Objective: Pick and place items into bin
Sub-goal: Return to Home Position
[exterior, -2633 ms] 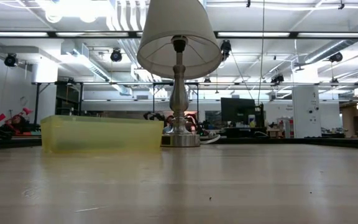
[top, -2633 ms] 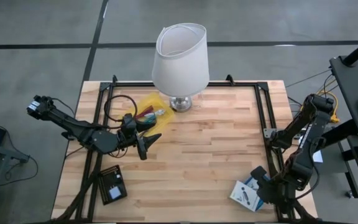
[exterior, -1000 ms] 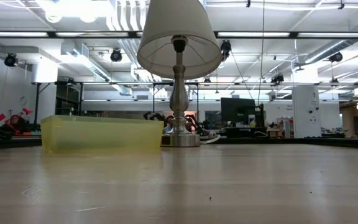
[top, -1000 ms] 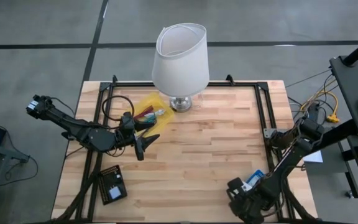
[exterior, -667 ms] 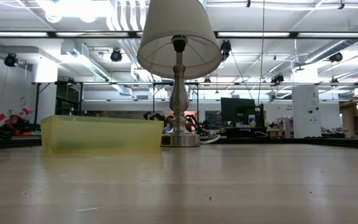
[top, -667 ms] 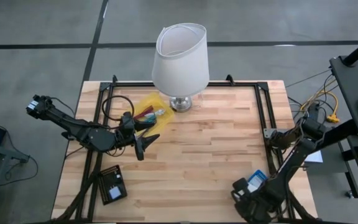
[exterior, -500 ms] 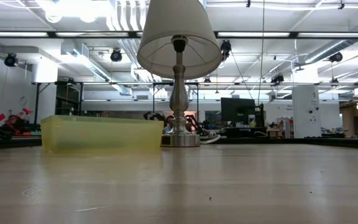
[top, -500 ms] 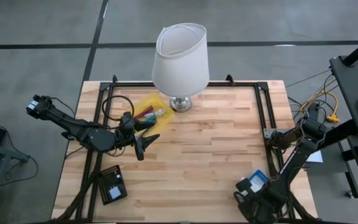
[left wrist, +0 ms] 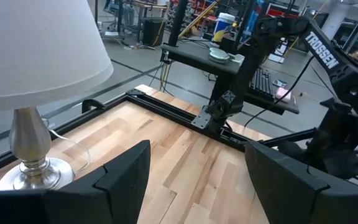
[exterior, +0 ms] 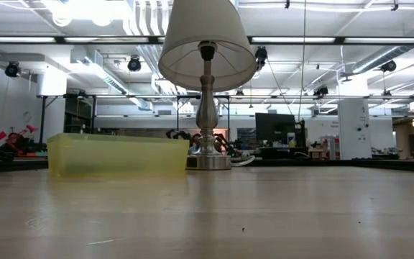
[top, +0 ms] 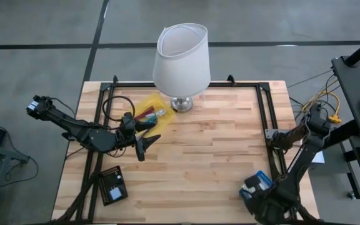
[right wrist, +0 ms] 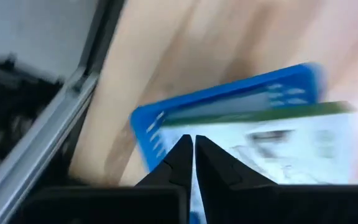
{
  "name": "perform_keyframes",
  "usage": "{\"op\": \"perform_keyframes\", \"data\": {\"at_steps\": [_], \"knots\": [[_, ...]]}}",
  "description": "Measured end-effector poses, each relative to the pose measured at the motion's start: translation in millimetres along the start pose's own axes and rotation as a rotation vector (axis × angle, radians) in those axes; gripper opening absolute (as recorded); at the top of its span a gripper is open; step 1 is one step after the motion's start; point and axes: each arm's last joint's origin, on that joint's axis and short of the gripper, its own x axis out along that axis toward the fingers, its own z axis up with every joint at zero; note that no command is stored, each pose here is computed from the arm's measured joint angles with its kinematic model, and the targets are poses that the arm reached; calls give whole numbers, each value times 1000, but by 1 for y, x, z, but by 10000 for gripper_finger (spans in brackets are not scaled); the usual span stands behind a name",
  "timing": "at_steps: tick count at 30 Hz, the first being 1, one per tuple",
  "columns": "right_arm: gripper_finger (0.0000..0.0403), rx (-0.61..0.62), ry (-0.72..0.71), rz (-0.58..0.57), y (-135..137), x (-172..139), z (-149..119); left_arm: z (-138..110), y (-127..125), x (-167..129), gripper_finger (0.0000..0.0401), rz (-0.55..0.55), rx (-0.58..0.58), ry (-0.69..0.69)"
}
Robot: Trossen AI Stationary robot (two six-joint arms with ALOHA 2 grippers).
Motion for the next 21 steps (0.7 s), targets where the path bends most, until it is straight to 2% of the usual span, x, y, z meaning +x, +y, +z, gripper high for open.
{"op": "perform_keyframes", "data": {"at_steps": [4, 11, 15, 21], "knots": [[8, 133, -151, -116, -9, -13, -3, 0, 0, 0, 246, 0, -1, 0], [8, 521, -432, -253, -39, -27, -10, 0, 0, 0, 246, 2, -1, -2], [8, 625, -674, -229, -53, -38, -11, 0, 0, 0, 246, 2, -1, -2], [8, 623, -950, -57, -80, -49, -12, 0, 0, 0, 246, 2, -1, -2]]}}
